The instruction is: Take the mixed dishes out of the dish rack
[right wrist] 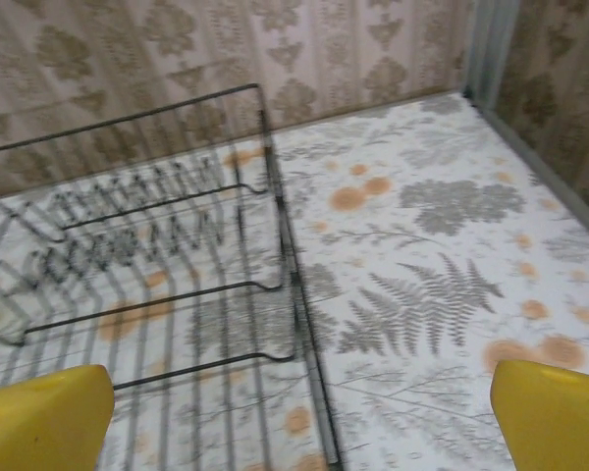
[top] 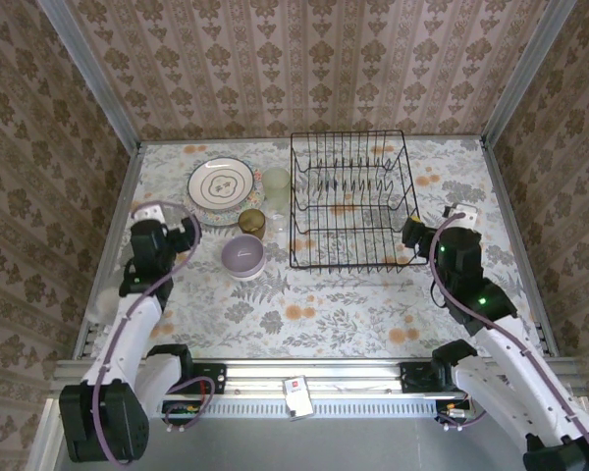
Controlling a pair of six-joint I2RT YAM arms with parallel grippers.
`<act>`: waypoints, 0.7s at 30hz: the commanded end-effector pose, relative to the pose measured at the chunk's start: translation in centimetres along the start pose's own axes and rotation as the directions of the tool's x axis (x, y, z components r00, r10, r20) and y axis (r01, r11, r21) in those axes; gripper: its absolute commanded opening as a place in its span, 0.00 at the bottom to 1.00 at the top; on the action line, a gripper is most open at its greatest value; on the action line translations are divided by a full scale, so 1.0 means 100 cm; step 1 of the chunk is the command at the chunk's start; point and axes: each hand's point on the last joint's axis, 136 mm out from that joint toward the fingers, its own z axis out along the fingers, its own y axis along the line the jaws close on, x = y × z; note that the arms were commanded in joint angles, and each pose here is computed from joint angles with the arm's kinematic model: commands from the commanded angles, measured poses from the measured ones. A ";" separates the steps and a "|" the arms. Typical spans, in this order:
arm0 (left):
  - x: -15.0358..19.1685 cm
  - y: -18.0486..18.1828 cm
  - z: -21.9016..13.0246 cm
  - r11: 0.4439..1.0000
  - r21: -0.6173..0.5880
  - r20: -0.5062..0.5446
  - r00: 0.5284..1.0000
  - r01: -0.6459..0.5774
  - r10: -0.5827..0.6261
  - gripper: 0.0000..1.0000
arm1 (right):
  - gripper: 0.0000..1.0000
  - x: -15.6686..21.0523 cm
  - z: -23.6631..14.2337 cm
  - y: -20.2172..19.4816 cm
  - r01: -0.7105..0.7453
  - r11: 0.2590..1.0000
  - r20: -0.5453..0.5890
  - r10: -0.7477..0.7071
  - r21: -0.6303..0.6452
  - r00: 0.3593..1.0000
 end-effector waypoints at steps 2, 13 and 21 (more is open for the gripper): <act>-0.018 0.016 -0.004 0.989 -0.096 0.154 0.979 -0.117 0.130 1.00 | 1.00 -0.002 0.012 -0.022 0.002 0.999 0.099 -0.005 0.035 0.995; 0.025 0.020 0.035 0.972 -0.110 0.137 0.966 -0.206 0.220 1.00 | 1.00 0.026 0.044 -0.061 0.005 0.993 0.134 -0.022 0.121 0.991; 0.018 0.022 0.048 0.962 -0.141 0.153 0.955 -0.232 0.253 1.00 | 1.00 0.039 0.057 -0.074 0.010 0.987 0.148 -0.034 0.160 0.988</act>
